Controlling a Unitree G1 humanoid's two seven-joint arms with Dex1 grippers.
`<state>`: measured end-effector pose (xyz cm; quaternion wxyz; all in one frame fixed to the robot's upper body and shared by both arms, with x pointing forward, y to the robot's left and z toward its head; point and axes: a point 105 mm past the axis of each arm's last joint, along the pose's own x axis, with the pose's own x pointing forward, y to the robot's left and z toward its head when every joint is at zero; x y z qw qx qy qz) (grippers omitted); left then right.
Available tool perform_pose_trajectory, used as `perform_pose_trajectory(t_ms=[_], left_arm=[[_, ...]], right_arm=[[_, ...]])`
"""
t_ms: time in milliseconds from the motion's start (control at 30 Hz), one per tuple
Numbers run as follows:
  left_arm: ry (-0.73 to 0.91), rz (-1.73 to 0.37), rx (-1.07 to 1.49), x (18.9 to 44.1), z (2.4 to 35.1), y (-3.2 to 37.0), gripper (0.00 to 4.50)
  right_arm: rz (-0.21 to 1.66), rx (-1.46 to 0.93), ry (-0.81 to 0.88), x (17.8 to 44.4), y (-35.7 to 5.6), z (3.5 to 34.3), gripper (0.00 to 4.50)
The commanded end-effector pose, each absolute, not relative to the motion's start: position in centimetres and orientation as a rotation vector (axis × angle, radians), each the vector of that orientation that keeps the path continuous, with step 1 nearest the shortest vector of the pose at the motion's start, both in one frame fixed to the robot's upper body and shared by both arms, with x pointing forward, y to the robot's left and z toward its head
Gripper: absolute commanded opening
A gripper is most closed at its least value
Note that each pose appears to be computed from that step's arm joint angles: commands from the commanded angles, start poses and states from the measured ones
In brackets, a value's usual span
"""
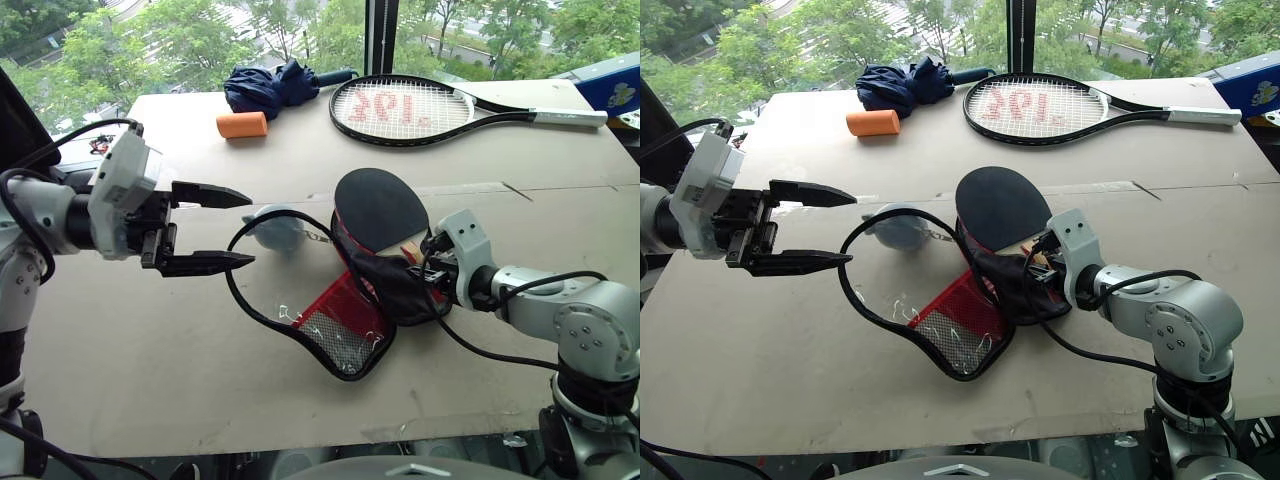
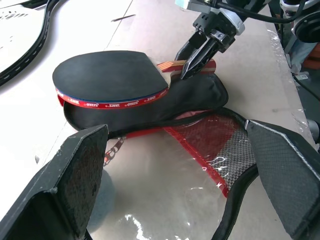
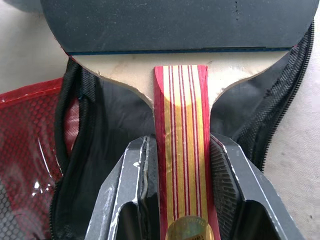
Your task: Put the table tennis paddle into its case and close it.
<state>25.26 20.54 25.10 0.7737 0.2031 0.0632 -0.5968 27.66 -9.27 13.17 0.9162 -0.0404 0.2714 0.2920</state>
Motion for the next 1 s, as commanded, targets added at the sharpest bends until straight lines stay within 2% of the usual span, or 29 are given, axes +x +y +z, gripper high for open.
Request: perform_pose_trajectory(t_ms=[33,600,633,700,833,867,1000], left_arm=[[0.095,-1.288,0.485,25.0,26.3,20.5,4.5],[0.094,-1.291,0.488,25.0,26.5,20.3,4.5],[0.093,-1.292,0.487,25.0,26.5,20.3,4.5],[0.093,-1.293,0.485,25.0,26.5,20.3,4.5],[0.094,-1.292,0.475,24.9,26.3,20.2,4.5],[0.095,-1.293,0.469,24.9,26.2,20.2,4.5],[0.107,-1.308,0.414,24.3,25.8,20.1,4.5]], right_arm=[[0.603,-0.091,0.559,27.2,-8.6,13.0,0.76],[0.564,-0.113,0.612,26.9,-8.4,12.0,0.76],[0.569,-0.108,0.601,27.0,-8.2,12.3,1.77],[0.58,-0.092,0.575,27.2,-8.0,13.0,2.43],[0.581,-0.048,0.512,27.7,-8.2,14.6,4.21],[0.578,-0.041,0.5,27.8,-8.4,14.9,4.36],[0.65,-0.012,0.439,27.3,-8.8,16.3,4.36]])
